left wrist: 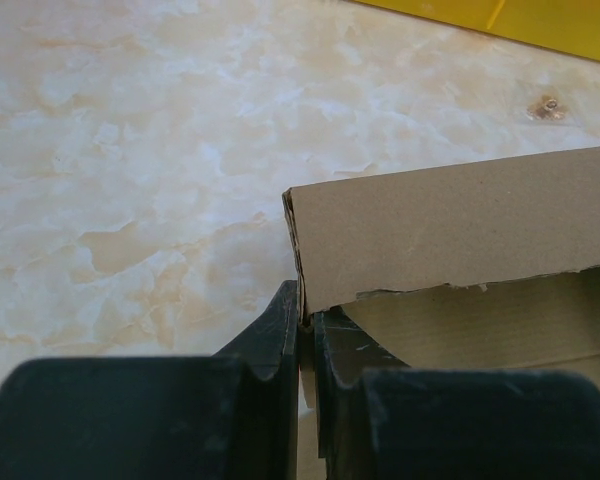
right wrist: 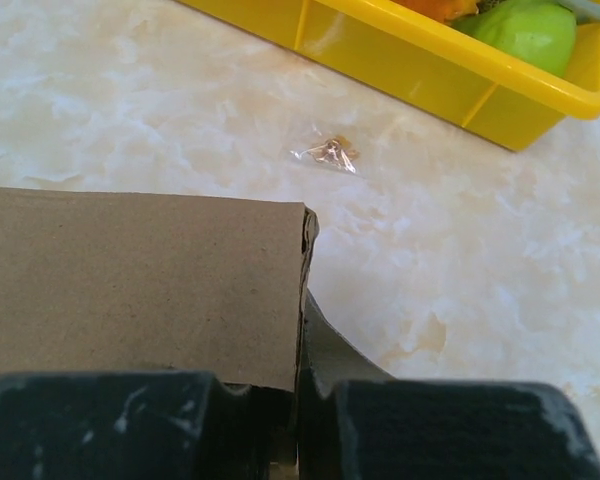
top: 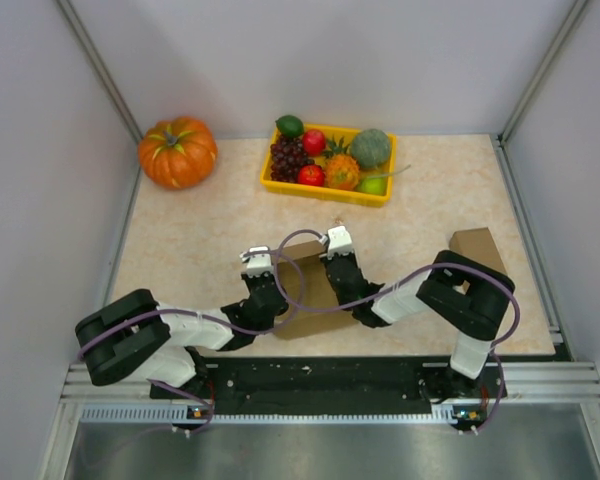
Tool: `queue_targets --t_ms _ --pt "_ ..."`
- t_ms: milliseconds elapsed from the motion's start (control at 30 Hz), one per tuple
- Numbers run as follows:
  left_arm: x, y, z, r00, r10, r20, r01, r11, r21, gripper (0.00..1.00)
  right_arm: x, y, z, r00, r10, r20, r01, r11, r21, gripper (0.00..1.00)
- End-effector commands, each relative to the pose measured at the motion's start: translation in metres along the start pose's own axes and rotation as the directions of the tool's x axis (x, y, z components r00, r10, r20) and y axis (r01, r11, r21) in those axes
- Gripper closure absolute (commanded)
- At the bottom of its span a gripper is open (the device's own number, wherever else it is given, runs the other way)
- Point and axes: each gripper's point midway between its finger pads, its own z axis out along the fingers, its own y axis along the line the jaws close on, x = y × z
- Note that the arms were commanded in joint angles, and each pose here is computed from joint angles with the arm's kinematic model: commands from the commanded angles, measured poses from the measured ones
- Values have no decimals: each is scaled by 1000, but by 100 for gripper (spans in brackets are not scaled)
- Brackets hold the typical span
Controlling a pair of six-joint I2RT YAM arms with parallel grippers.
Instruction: Fold the paper box
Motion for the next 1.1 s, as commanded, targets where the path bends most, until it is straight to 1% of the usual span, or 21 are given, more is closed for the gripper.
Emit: queue_targets --t_ms 0,33,67,100,133,167,200,233,300,333,400,533,600,633,700,733,800,867,900,933,1067 --pt "-6 -12 1 998 -59 3 59 998 3 100 6 1 -2 998 -39 -49 41 999 25 95" --pt "-6 -10 1 998 -59 6 59 998 -14 100 12 -3 -7 998 -7 -68 9 1000 29 62" --pt "-7 -10 2 998 -63 5 63 998 -16 100 14 -6 -13 996 16 -84 -14 1000 26 50" --pt "-4 -8 2 998 -57 -1 57 998 -26 100 11 -13 -23 995 44 -90 -43 999 18 42" --pt "-4 -5 2 998 -58 2 58 998 -36 100 20 -14 -32 989 64 -132 -65 998 -7 31" --pt "-3 -4 1 998 -60 3 60 997 -43 100 23 -18 -39 986 79 -147 -82 997 -10 26" --pt "-3 -3 1 998 -59 3 59 997 -44 100 19 -27 -49 983 99 -154 -103 995 -13 25" --pt "-3 -2 1 998 -55 4 55 997 -50 100 27 -30 -57 977 94 -192 -100 995 -23 22" --pt "-3 -1 1 999 -54 7 55 997 -53 100 35 -38 -72 969 85 -231 -100 994 -50 21" --pt "-3 -1 1 999 -52 6 52 997 -54 100 25 -40 -78 971 114 -211 -131 989 -72 20" --pt "-4 -1 1 999 -43 6 44 998 -50 100 26 -48 -86 972 89 -217 -109 991 -82 19" --pt "-4 1 0 1000 -30 -1 30 998 -51 100 8 -30 -95 976 84 -203 -137 955 -263 17" --pt "-2 3 -1 1000 -26 -2 26 998 -53 100 -1 -28 -91 973 119 -196 -173 942 -288 16" --pt "-2 3 -1 1000 -26 -2 26 998 -53 100 -4 -18 -91 972 115 -206 -188 906 -379 16" --pt "-3 0 0 1000 -23 -7 22 999 -45 100 -11 -3 -86 983 91 -158 -153 880 -449 16" --pt "-3 -2 0 1000 -24 -8 24 999 -41 100 -13 1 -83 992 49 -115 -99 873 -478 15" --pt "-4 -5 1 1000 -24 -10 23 999 -34 100 -9 -1 -64 995 32 -91 -68 904 -423 16" --pt "-4 -6 1 1000 -18 -11 18 999 -29 100 -24 -3 -48 999 44 -23 -49 926 -374 19" --pt "-5 -6 1 1000 -17 -11 17 999 -29 100 -15 -5 -42 999 47 -18 -50 939 -342 20" --pt "-5 -5 0 1000 -18 -8 18 999 -33 100 -35 -7 -36 993 96 69 -69 946 -317 25" --pt "-9 -6 -1 1000 -20 -3 20 1000 -24 100 -43 -22 -21 982 118 150 -87 976 -202 36"
